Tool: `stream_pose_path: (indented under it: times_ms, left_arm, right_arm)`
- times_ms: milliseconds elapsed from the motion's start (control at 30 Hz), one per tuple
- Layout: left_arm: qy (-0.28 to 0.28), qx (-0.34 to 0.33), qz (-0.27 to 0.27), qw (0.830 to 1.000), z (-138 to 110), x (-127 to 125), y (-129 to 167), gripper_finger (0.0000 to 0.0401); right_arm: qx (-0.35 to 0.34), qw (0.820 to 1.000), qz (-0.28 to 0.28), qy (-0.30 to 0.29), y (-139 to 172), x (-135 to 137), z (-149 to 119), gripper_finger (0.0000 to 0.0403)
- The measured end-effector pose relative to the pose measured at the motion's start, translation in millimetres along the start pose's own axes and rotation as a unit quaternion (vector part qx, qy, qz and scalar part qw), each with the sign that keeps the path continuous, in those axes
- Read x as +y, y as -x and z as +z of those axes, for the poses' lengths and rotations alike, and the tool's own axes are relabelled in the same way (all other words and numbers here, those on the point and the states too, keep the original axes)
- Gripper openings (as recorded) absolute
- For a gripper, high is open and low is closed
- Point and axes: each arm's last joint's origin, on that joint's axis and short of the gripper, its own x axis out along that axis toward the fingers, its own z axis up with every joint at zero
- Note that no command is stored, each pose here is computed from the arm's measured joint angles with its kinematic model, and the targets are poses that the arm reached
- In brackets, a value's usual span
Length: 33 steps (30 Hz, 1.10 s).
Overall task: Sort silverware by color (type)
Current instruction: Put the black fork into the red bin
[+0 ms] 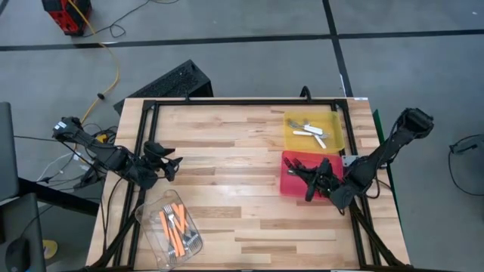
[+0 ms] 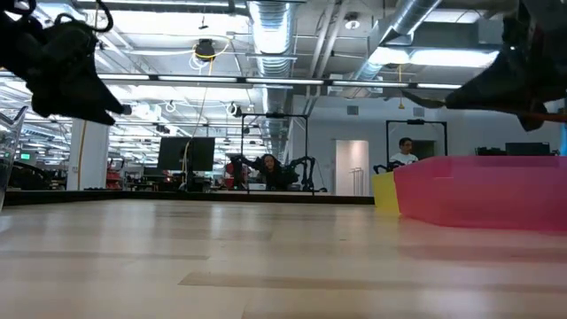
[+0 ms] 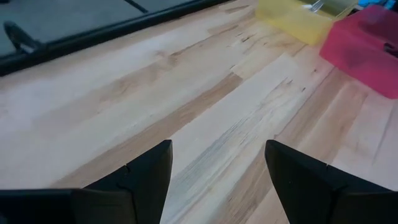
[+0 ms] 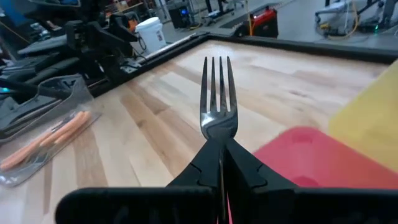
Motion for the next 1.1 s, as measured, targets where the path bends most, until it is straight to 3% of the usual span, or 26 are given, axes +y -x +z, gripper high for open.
stream_pose_path:
  times_ms: [367, 767, 1100]
  left_arm:
    - [0.007, 0.003, 0.004, 1.000, -4, 2, -2, 0.0242]
    - [0.007, 0.006, 0.002, 1.000, -5, 2, -2, 0.0242]
    - [0.007, 0.006, 0.002, 1.000, -5, 2, -2, 0.0242]
  right_arm:
    - [0.055, 0.998, -0.018, -0.038, 7, -20, -1, 0.0029]
    - [0.161, 0.985, -0.064, -0.024, -9, -40, 1, 0.0030]
    - [0.236, 0.971, -0.047, -0.007, -12, -39, -6, 0.0031]
